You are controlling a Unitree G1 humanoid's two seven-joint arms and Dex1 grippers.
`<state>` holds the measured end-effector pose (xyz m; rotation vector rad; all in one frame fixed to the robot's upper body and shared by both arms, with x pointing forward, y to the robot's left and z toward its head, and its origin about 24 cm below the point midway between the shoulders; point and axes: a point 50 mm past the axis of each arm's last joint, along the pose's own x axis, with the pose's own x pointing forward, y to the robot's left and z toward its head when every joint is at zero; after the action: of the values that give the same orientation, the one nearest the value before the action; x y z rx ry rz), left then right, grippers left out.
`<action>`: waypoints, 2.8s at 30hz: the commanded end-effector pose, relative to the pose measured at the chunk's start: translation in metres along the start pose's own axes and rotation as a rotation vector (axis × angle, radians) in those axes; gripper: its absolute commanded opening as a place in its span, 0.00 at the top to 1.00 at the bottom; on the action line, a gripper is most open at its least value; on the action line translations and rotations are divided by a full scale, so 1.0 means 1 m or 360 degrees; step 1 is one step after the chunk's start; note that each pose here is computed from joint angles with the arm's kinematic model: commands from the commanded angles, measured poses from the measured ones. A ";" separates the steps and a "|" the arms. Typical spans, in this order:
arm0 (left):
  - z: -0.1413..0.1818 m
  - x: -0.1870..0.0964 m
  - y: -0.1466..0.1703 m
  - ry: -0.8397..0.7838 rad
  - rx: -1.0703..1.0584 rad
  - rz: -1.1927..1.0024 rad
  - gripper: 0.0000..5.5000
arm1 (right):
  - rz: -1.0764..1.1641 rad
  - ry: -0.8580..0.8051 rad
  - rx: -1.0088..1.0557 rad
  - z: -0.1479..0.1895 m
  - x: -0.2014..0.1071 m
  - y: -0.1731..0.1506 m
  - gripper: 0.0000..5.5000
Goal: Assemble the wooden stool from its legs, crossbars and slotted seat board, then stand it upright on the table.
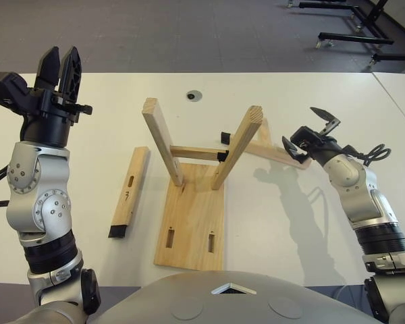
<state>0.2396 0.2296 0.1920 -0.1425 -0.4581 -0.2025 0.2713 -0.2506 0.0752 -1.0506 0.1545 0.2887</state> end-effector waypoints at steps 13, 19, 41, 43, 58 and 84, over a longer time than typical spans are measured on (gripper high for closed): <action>0.004 -0.003 0.003 0.0001 0.0053 0.0025 0.67 | 0.0237 0.0025 -0.0150 0.000 -0.035 0.026 0.02; 0.006 -0.002 0.007 -0.0005 0.0064 0.0034 0.67 | 0.0253 -0.0006 -0.0162 0.005 -0.032 0.031 0.02; 0.006 0.004 0.015 -0.0004 0.0083 0.0051 0.67 | 0.0675 -0.0152 -0.0386 -0.011 -0.045 0.086 0.02; 0.006 0.006 0.014 -0.0006 0.0081 0.0038 0.67 | 0.0772 -0.0185 -0.0341 -0.011 -0.047 0.096 0.02; 0.003 0.010 0.019 0.0045 0.0077 0.0021 0.67 | 0.1271 -0.0418 -0.0448 0.009 -0.061 0.140 0.02; 0.009 -0.018 0.021 0.0047 0.0127 0.0147 0.67 | 0.0816 -0.0529 0.1291 0.046 -0.096 0.028 0.02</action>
<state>0.2288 0.2542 0.1882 -0.0923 -0.4315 -0.1039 0.1864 -0.2097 0.1072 -0.1076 0.1280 0.7590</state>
